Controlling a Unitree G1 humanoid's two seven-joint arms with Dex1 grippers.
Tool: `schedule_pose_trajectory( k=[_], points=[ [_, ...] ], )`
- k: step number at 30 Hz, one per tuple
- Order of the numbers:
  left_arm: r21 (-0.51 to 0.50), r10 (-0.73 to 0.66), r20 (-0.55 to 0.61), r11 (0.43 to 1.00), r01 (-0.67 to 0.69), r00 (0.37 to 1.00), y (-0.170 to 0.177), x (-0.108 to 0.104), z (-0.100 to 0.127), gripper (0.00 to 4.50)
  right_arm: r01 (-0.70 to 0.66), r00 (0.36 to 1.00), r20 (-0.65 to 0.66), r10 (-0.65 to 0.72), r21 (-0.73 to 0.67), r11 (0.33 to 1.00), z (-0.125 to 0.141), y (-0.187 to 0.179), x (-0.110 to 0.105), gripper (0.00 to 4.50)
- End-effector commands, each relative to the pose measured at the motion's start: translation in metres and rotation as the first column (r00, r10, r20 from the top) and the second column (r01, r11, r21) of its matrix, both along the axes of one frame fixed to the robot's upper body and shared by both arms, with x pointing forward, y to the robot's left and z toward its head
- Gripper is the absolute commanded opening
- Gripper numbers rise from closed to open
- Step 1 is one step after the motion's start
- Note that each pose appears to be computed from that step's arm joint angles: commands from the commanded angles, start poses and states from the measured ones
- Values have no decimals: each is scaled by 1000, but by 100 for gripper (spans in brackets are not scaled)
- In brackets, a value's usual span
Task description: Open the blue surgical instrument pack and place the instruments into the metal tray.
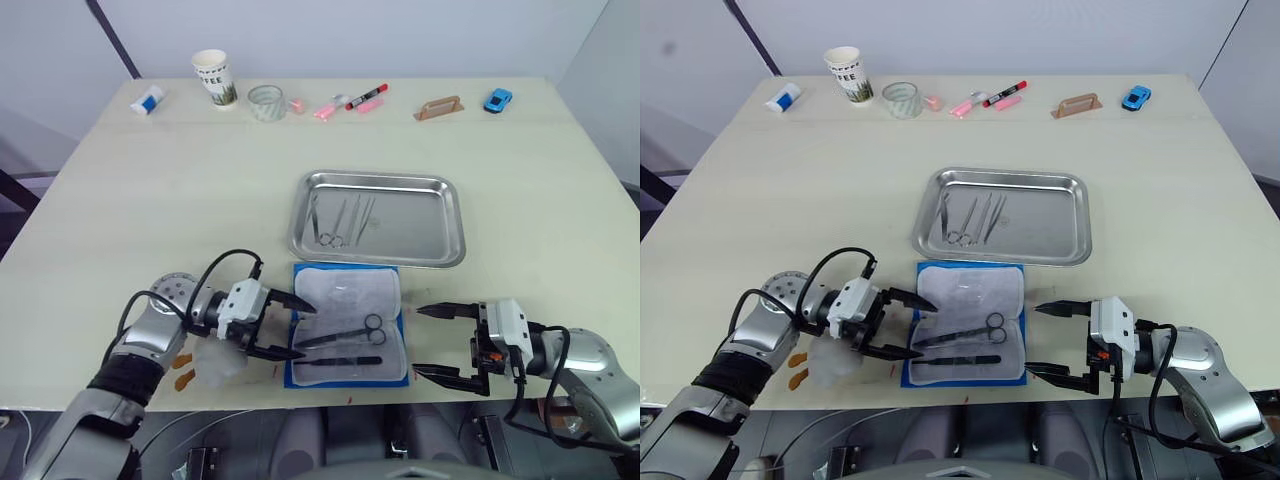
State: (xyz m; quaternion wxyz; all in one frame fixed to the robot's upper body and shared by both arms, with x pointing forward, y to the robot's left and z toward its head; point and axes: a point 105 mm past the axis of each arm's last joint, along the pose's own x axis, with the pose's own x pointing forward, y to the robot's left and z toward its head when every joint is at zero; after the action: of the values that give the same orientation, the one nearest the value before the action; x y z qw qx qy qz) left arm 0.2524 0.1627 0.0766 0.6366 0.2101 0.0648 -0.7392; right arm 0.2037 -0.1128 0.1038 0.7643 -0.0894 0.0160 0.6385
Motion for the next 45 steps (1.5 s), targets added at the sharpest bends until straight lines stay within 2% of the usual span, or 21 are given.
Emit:
schedule_pose_trajectory(
  k=[1,5,13,24,29,37,45],
  points=[
    [29,-56,-17,998,56,998,1,-6,-7,377,-21,999,43,19,41,999,16,4,-2,450],
    [62,-55,-37,996,57,998,5,-7,-17,377,-7,999,40,5,32,999,22,0,-1,450],
    [62,-71,-49,995,73,996,0,-5,-22,377,1,999,43,0,-15,1000,27,-6,4,450],
    [88,-84,-65,992,90,994,-3,-10,-33,377,-24,999,41,24,-14,1000,25,7,4,450],
    [33,-75,-76,996,78,994,-9,-10,-32,377,-44,998,52,45,-21,999,24,12,6,450],
    [37,-60,-93,997,64,994,-7,-13,-44,377,-36,995,86,39,-33,999,23,22,16,450],
    [23,-58,-103,998,60,993,-7,-18,-50,377,-18,996,90,27,-105,994,12,25,23,450]
  ],
)
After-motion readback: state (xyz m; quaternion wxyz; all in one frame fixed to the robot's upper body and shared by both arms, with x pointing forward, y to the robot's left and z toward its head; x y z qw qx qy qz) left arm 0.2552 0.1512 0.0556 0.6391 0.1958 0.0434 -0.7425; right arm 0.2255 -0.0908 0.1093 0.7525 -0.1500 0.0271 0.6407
